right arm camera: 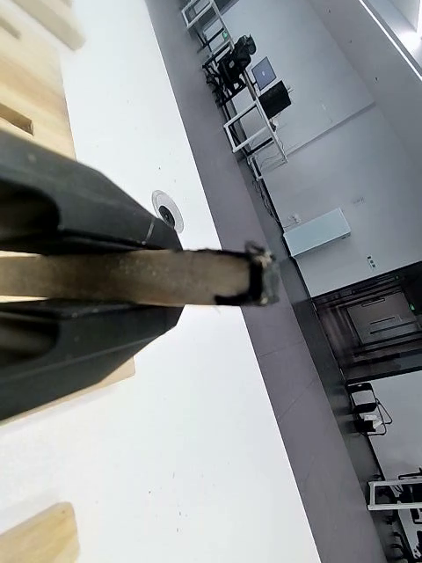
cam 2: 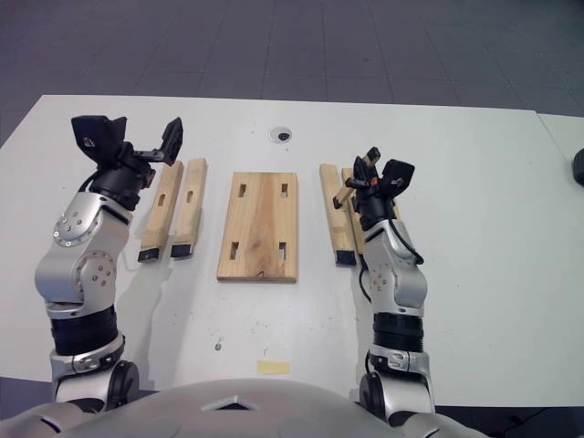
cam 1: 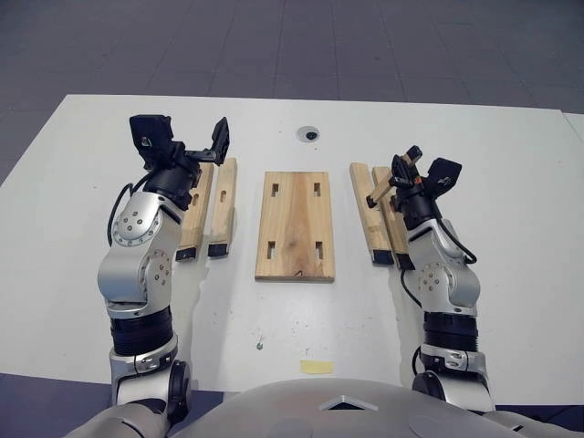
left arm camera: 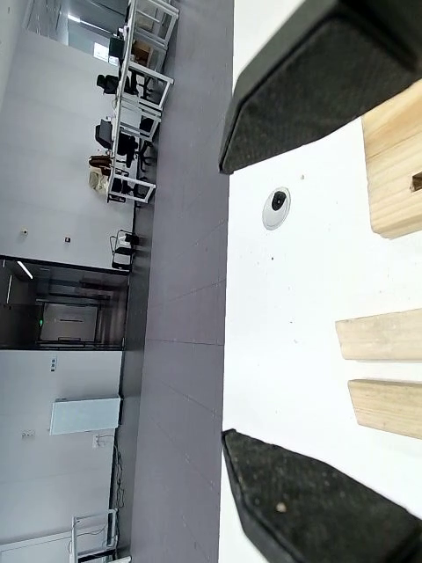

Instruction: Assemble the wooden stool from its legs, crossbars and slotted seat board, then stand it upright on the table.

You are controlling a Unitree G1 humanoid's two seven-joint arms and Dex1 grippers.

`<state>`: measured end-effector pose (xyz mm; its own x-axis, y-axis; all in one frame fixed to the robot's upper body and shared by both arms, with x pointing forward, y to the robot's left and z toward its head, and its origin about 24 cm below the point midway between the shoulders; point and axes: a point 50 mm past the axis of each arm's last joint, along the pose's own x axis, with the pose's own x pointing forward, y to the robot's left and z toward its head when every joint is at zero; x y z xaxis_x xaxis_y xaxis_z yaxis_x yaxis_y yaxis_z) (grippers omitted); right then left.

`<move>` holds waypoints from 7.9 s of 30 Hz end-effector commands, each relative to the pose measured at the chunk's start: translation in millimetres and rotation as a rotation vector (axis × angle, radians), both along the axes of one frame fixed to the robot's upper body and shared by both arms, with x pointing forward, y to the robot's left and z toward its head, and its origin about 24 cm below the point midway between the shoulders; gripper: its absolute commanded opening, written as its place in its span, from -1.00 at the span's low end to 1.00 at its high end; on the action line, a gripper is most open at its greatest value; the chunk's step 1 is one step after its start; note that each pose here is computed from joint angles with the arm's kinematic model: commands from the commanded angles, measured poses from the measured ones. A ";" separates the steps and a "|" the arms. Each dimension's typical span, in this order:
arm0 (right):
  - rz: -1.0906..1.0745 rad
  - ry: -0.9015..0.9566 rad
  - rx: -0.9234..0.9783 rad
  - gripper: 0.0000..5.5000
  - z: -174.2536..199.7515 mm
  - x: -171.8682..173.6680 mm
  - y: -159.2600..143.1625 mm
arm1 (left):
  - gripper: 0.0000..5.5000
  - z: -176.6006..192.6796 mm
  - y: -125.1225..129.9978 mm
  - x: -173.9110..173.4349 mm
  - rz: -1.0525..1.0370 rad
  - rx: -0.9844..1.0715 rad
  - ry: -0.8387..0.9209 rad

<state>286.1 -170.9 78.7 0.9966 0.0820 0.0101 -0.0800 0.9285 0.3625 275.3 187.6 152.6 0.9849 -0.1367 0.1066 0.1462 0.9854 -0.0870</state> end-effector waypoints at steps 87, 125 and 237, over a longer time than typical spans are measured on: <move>0.211 -0.210 -0.125 0.95 46.9 59.0 0.3 | 0.96 -16.7 -9.1 -4.6 0.056 0.047 0.000; 0.562 0.347 -0.237 0.95 -19.5 -74.2 -28.0 | 0.96 -32.1 9.2 -20.3 0.072 0.088 0.104; 0.643 -0.311 -0.332 0.10 42.5 -42.0 50.3 | -0.62 85.5 -29.9 -5.3 -0.512 -0.563 0.024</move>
